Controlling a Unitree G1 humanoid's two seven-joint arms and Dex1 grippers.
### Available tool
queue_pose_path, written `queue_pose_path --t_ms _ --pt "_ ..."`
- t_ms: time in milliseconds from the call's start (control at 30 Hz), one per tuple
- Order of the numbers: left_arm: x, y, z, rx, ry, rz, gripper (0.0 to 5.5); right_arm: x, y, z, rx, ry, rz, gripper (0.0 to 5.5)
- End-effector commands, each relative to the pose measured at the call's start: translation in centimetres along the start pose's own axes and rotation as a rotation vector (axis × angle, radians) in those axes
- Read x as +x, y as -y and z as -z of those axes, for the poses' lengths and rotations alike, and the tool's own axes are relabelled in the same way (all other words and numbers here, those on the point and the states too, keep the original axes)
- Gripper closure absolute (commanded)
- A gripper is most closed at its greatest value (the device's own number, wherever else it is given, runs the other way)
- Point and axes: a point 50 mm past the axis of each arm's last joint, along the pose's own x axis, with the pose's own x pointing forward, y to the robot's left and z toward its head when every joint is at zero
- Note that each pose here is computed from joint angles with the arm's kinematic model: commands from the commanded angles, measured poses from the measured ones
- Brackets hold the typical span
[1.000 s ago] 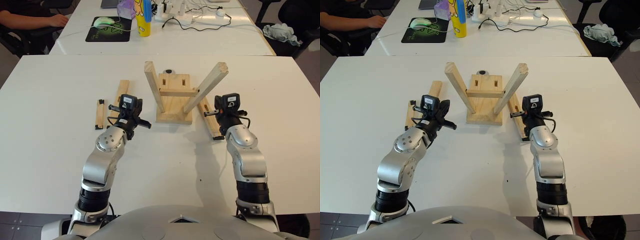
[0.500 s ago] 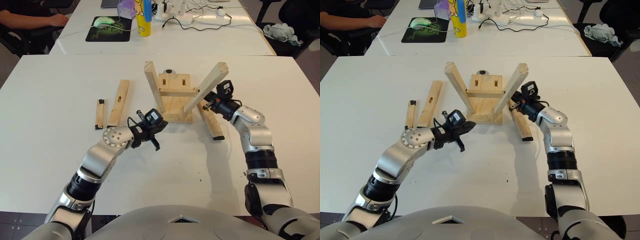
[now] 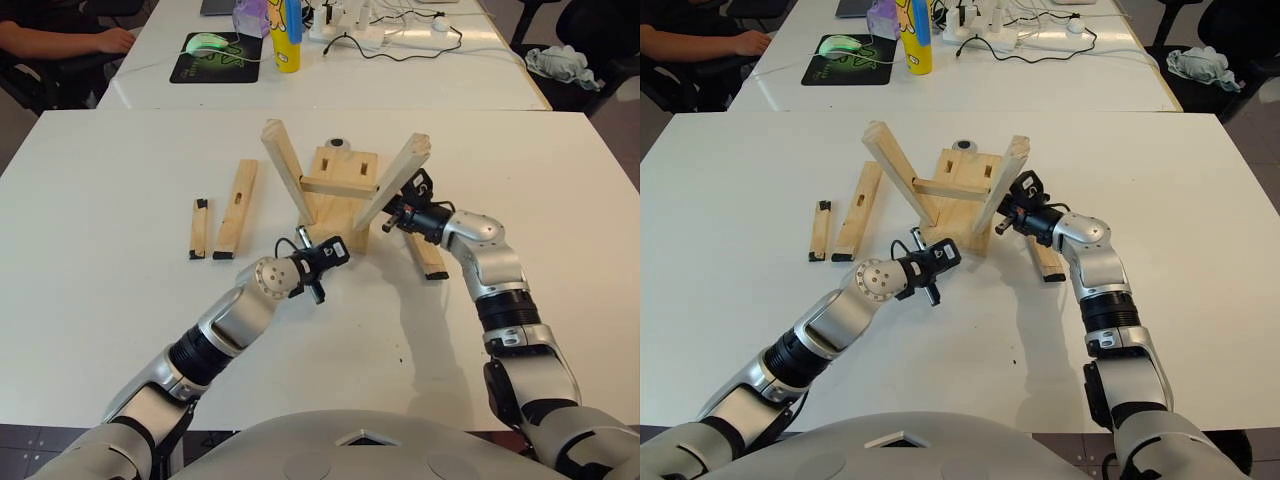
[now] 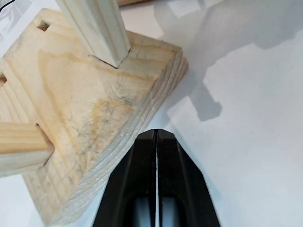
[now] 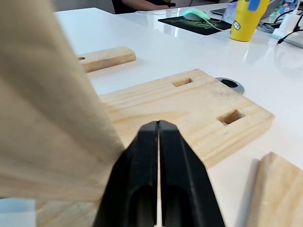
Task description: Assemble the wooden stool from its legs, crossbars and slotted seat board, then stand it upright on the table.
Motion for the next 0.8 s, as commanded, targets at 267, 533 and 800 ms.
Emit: queue_pose_path --t_ms 267,533,800 --pt "-1.0 -1.6 1.5 0.013 -0.078 -0.078 5.49 1.4 -2.0 -0.3 -0.063 -0.021 -0.127 5.50" --pt "-1.3 -1.8 2.3 0.018 -0.111 -0.104 5.49 2.8 -3.3 -0.5 -0.073 -0.009 -0.162 5.50" --pt "-1.3 -2.4 2.6 0.008 -0.122 -0.129 5.49 3.2 -4.6 -1.1 -0.072 -0.008 -0.211 5.50"
